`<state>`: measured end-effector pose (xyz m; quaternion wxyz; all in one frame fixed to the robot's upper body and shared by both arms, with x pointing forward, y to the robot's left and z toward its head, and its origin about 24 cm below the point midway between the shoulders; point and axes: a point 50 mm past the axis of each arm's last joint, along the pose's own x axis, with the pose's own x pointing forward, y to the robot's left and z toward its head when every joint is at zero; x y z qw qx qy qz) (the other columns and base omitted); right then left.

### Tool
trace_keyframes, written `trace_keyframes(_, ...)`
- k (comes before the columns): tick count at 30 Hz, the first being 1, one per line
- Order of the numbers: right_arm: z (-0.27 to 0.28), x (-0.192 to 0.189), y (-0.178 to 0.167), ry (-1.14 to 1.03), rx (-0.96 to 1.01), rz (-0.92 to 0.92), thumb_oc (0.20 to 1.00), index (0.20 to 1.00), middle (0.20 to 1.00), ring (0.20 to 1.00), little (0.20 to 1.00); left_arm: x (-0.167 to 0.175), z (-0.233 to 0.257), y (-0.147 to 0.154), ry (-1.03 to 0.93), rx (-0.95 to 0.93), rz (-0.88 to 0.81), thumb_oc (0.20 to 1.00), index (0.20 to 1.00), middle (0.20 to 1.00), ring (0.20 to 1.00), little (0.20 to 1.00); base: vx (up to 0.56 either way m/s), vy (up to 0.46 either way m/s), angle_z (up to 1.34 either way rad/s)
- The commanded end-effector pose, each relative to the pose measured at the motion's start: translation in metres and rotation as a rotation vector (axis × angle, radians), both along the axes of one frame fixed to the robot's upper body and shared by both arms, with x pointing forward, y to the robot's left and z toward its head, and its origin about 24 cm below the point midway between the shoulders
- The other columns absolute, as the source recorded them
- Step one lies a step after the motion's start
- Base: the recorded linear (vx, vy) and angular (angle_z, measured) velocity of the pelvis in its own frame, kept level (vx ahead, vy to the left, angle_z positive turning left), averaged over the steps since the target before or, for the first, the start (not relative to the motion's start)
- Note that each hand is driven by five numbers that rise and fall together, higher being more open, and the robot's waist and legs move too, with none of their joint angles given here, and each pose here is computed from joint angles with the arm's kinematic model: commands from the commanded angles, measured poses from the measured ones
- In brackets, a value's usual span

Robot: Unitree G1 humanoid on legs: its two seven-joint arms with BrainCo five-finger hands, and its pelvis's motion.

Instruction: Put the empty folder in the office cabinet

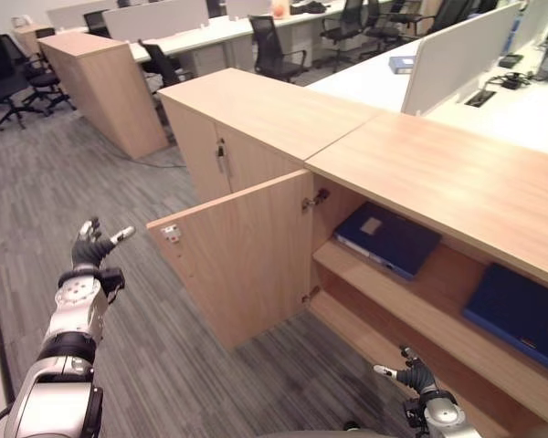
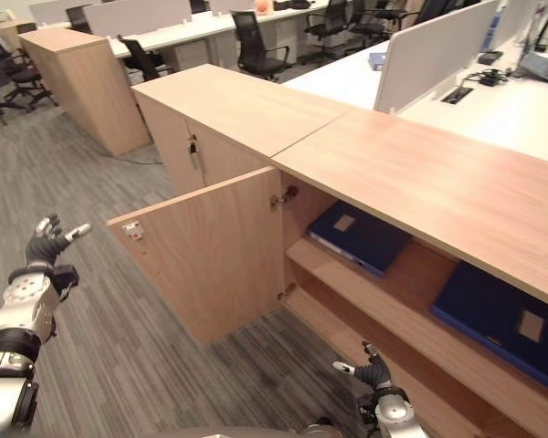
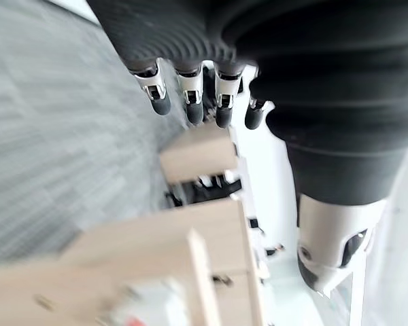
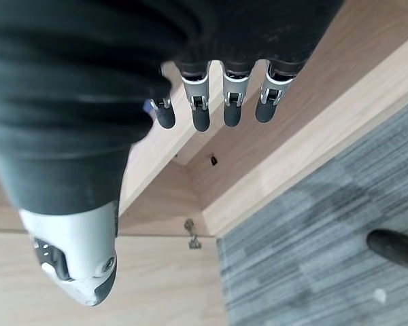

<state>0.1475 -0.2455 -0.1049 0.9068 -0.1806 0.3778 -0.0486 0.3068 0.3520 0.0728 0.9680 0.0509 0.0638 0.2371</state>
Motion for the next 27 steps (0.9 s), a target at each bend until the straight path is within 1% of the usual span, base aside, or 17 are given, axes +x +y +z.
trace_keyframes(1,0.017,0.031,0.015,-0.145,0.027,0.061,1.000,1.000,1.000,1.000,1.000,0.014,0.031,0.006,-0.134,-0.026,0.032,1.000,1.000,1.000,1.000,1.000,0.03,0.028,-0.22)
trace_keyframes(6,0.019,0.031,0.015,-0.151,0.017,0.068,1.000,1.000,1.000,1.000,1.000,0.026,0.028,-0.011,-0.162,-0.106,0.012,1.000,1.000,1.000,1.000,1.000,0.01,0.011,-0.15)
trace_keyframes(9,0.018,0.031,0.016,-0.148,0.019,0.062,1.000,1.000,1.000,1.000,1.000,0.030,0.017,-0.025,-0.170,-0.200,0.002,1.000,1.000,1.000,1.000,1.000,0.00,0.000,0.00)
trace_keyframes(13,0.018,0.032,0.018,-0.151,0.019,0.064,1.000,1.000,1.000,1.000,1.000,0.033,0.011,-0.035,-0.162,-0.228,-0.011,1.000,1.000,1.000,1.000,1.000,0.01,-0.001,0.00)
trace_keyframes(16,0.016,0.030,0.022,-0.141,0.022,0.070,1.000,1.000,1.000,1.000,1.000,0.033,-0.004,-0.047,-0.129,-0.263,-0.029,1.000,1.000,1.000,1.000,1.000,0.01,-0.005,0.01)
trace_keyframes(23,0.015,0.027,0.028,-0.139,0.035,0.088,1.000,1.000,1.000,1.000,1.000,0.024,-0.022,-0.050,-0.073,-0.278,-0.039,1.000,1.000,1.000,1.000,1.000,0.00,0.000,0.00)
trace_keyframes(27,0.015,0.026,0.034,-0.145,0.056,0.098,1.000,1.000,1.000,1.000,1.000,0.020,-0.025,-0.047,-0.044,-0.235,-0.062,1.000,1.000,1.000,1.000,1.000,0.01,-0.031,0.04)
